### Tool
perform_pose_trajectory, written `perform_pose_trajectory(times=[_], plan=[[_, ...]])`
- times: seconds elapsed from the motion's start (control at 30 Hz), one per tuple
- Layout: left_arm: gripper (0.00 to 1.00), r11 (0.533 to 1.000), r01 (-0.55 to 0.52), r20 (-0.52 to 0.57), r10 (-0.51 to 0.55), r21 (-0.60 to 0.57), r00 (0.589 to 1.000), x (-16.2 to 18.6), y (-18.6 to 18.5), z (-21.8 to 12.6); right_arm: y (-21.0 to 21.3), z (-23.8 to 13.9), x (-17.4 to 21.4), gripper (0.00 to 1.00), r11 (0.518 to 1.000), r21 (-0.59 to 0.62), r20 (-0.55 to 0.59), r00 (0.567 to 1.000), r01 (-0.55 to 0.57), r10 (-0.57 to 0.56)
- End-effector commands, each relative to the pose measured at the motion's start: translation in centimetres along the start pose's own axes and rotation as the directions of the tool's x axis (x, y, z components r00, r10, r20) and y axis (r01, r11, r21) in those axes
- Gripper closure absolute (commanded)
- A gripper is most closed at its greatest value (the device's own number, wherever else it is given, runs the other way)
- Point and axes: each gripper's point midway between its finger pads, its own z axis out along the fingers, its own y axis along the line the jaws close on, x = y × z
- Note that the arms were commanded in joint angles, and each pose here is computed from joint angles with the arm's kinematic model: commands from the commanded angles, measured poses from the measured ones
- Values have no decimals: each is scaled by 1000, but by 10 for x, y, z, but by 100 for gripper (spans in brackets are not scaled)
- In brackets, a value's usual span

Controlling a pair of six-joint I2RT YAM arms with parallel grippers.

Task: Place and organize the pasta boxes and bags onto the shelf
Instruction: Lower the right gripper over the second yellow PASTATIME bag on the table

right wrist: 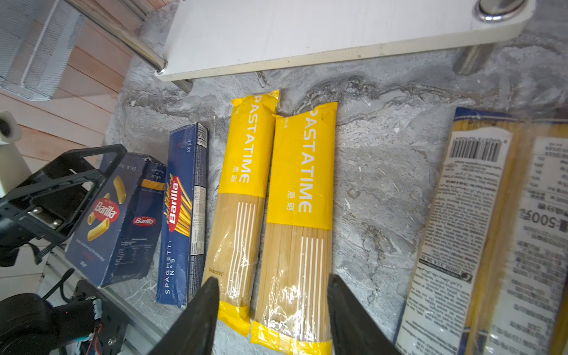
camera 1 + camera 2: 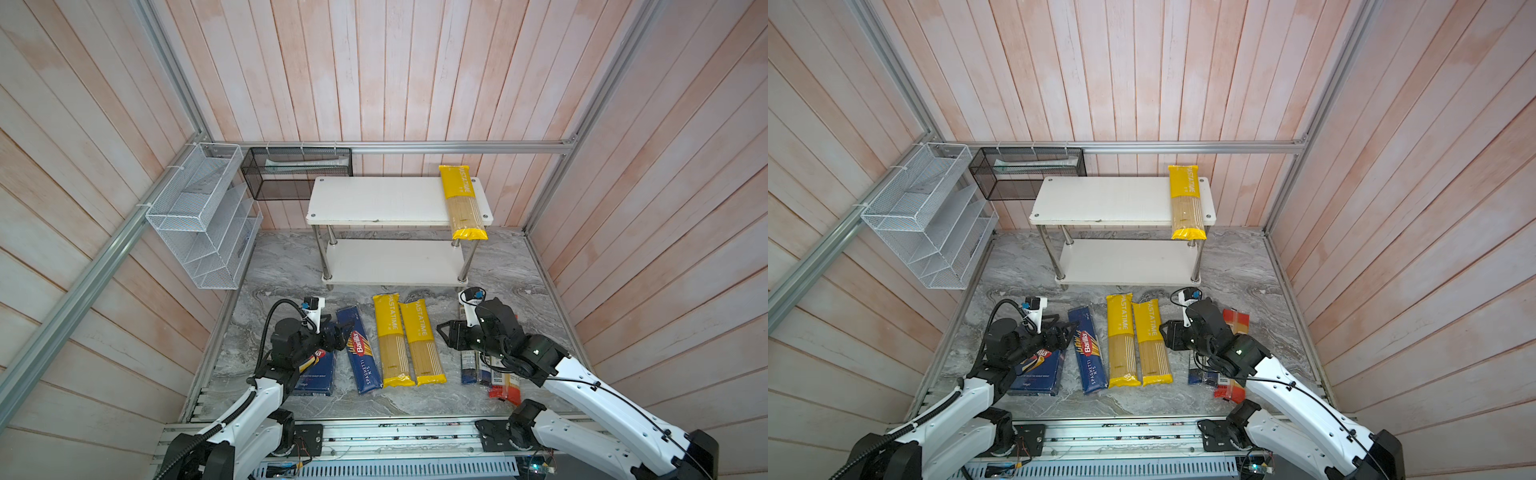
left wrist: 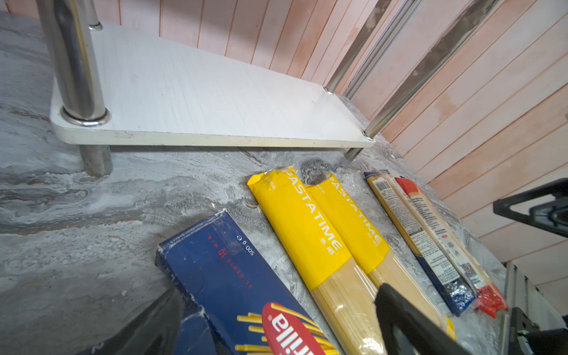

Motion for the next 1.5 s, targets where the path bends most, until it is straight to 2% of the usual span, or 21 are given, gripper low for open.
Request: perform_pose_trajectory(times=[0.0, 0.2, 0.43, 0.6, 1.0, 1.47], plan=[[0, 999, -37, 38, 35, 41, 999, -8, -8, 0, -7, 10, 4, 41, 999, 46, 20, 999, -27, 26], [0, 998, -43, 52, 40, 52, 998, -9, -11, -3, 4, 27, 22, 38, 999, 38, 0, 1000, 20, -20], [0, 997, -60, 86, 56, 44, 995, -12, -13, -9, -10, 31, 31, 33, 993, 121, -6, 1000, 5, -4], [0, 998, -61, 93, 58, 33, 994, -13, -12, -11, -19, 39, 42, 31, 985, 173, -61, 998, 26, -15], [0, 997, -65, 97, 61, 44, 993, -13, -14, -12, -13, 75, 70, 20, 968, 214, -221, 972, 129, -80], [0, 997, -62, 103, 58, 36, 993, -13, -13, -13, -12, 105, 80, 11, 958, 215, -283, 951, 188, -123]])
